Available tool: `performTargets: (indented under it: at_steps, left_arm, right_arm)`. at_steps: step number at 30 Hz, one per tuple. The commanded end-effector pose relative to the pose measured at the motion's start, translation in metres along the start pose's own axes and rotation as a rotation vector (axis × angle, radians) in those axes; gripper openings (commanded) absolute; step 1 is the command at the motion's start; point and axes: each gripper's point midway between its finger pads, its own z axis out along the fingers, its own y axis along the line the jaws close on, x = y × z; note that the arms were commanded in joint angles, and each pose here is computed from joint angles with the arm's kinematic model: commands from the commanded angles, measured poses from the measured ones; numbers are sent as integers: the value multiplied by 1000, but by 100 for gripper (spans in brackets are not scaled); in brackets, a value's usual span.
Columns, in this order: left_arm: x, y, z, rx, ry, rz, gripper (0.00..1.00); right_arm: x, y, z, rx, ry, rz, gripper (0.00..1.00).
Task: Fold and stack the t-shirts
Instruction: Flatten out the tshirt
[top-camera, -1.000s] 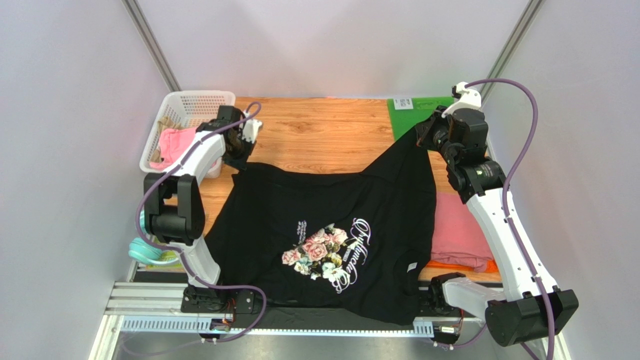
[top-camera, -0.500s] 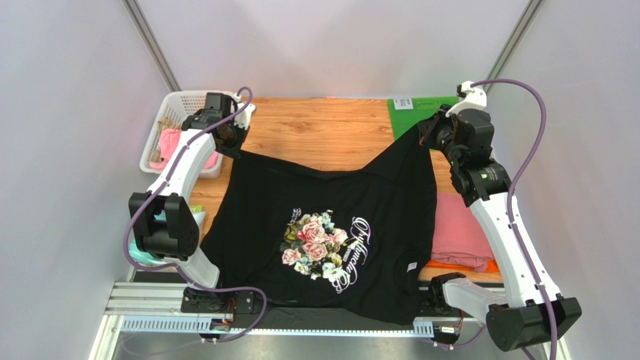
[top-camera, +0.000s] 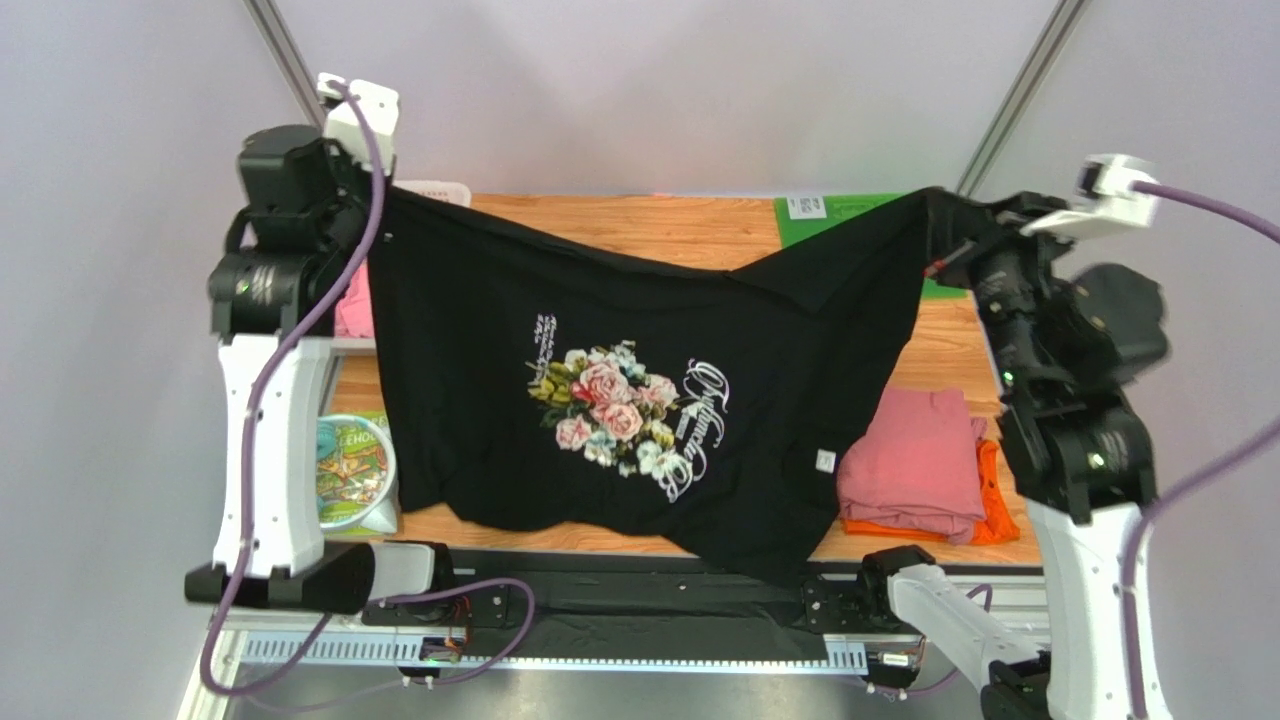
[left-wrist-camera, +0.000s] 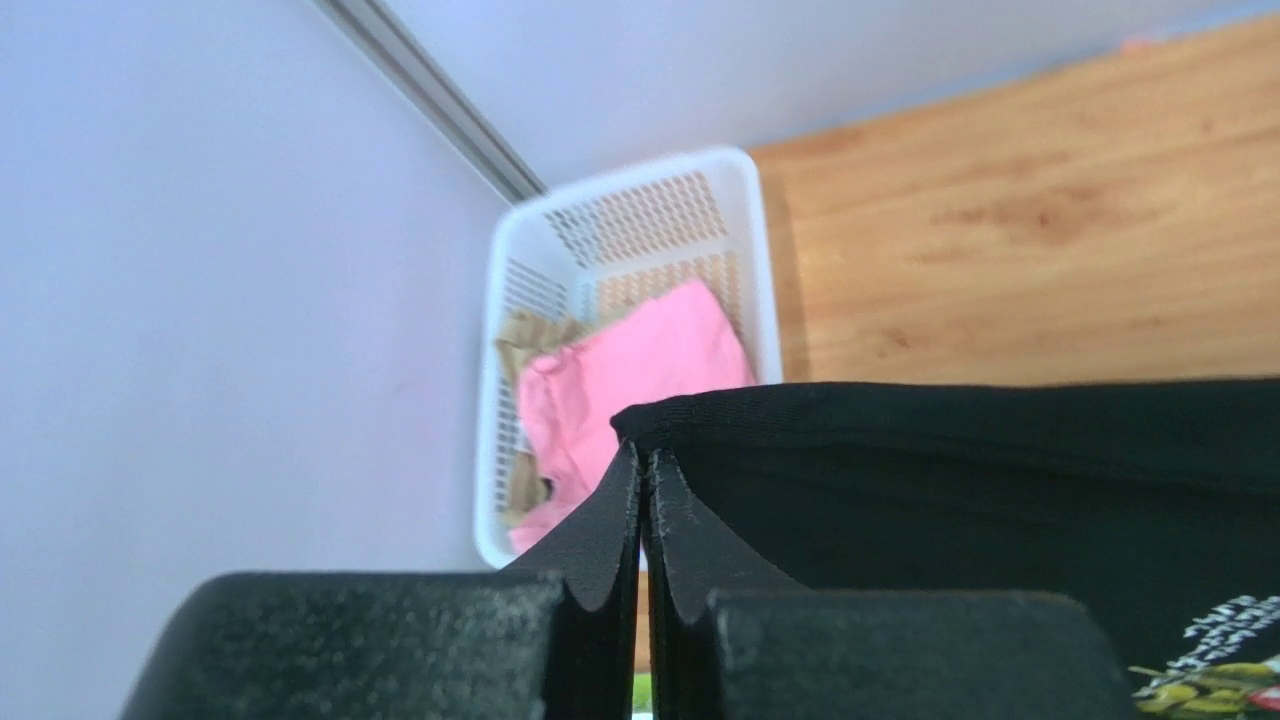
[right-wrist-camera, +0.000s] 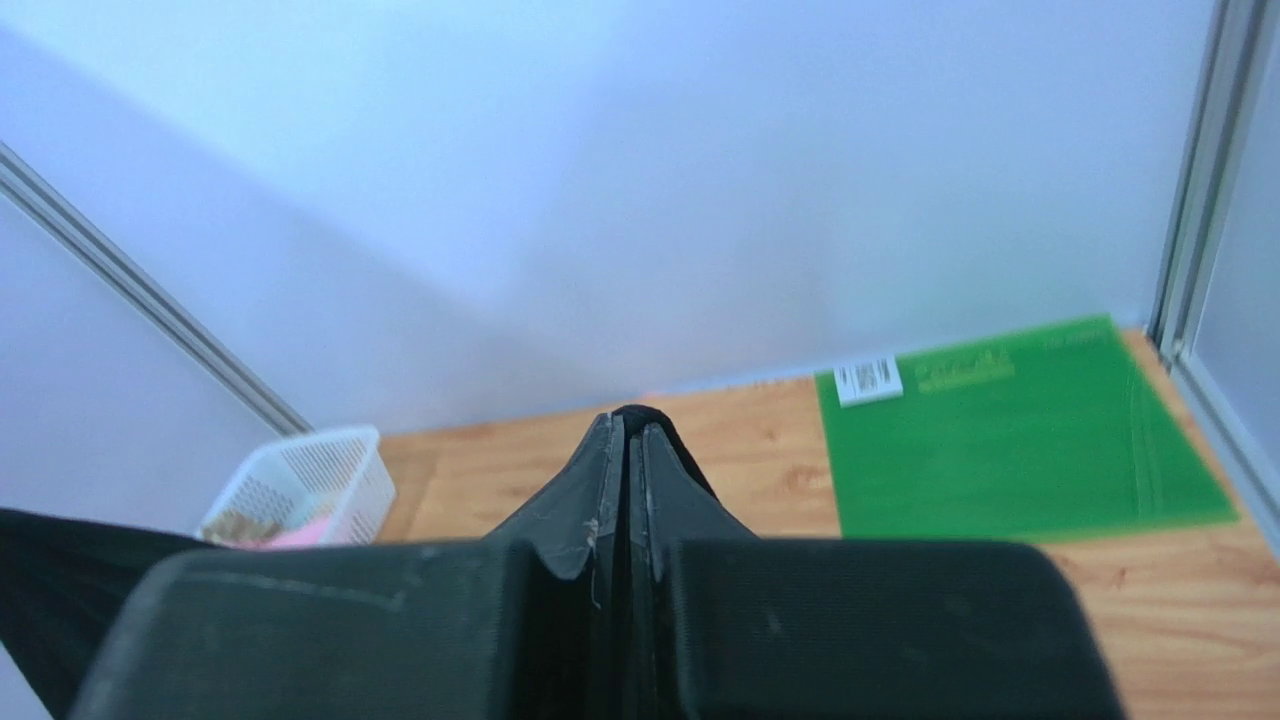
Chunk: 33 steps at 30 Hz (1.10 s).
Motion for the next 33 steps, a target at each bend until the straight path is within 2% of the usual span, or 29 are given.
performTargets:
  at_steps: [1,11,16,21,24,27,28,30,31,33]
  left_arm:
    - [-28,33,-65,-132,-133,18,0]
    - [-38,55,-189,-235,-325,38,0]
    - [-46,67,-252,-290,-426,33,0]
    - [-50,76,-290,-346,-497,34,0]
    - [-48,76,-287,-342,-486,34,0]
    - [-41,70,-265,-320,-445,32,0]
    - [-32,64,-243,-294,-396,38,0]
    - [-32,60,-225,-282,-395,42,0]
    - [-22,54,-203,-262,-346,49,0]
    - [-20,51,-177,-251,-319,52,0]
  right_arm:
    - [-74,2,-50,36,-192,-6,0]
    - [-155,6,-162,24,-412,44,0]
    - [-174,11,-196,1,-458,39,0]
    - [-183,10,-217,0,-487,13,0]
    - [-181,9,-213,9,-477,6,0]
    - [-173,6,-192,39,-433,-10,0]
    - [-167,4,-180,53,-408,-25,0]
    - [-154,3,-144,79,-339,-51,0]
    - [-142,0,-110,105,-280,-83,0]
    - [-129,-4,-74,144,-218,-110,0]
